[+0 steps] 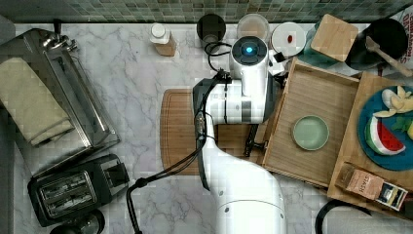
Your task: Close the drawer.
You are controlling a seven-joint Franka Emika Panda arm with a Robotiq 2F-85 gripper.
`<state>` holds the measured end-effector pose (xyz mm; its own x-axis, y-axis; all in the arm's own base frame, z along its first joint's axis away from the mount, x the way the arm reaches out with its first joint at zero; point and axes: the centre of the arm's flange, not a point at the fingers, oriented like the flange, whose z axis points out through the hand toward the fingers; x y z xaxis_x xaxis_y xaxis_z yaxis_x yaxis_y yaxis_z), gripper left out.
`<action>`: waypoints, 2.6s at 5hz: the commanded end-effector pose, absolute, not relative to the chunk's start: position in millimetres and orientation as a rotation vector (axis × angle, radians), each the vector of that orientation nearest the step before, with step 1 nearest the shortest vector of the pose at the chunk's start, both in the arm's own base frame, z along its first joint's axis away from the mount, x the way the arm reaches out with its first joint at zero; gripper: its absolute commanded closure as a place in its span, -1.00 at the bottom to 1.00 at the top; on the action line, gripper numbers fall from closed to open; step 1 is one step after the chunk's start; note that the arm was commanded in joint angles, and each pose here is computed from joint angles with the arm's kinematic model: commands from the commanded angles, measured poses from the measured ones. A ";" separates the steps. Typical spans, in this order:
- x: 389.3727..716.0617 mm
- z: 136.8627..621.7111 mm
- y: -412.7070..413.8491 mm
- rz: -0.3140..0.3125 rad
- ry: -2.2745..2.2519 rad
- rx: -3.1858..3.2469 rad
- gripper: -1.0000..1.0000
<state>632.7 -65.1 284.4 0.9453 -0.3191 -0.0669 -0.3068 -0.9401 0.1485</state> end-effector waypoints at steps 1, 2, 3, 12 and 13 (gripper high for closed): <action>583.1 310.1 -168.9 -0.057 -0.539 2.974 1.00; 573.0 304.7 -201.8 -0.074 -0.547 3.005 1.00; 566.9 295.5 -245.4 -0.108 -0.568 3.025 1.00; 459.1 270.0 -430.2 -0.304 -0.853 2.811 1.00; 459.2 270.0 -430.2 -0.304 -0.854 2.811 1.00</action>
<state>564.7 -308.4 279.5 0.9332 -0.3423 -0.1091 -0.3263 -0.9346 0.1413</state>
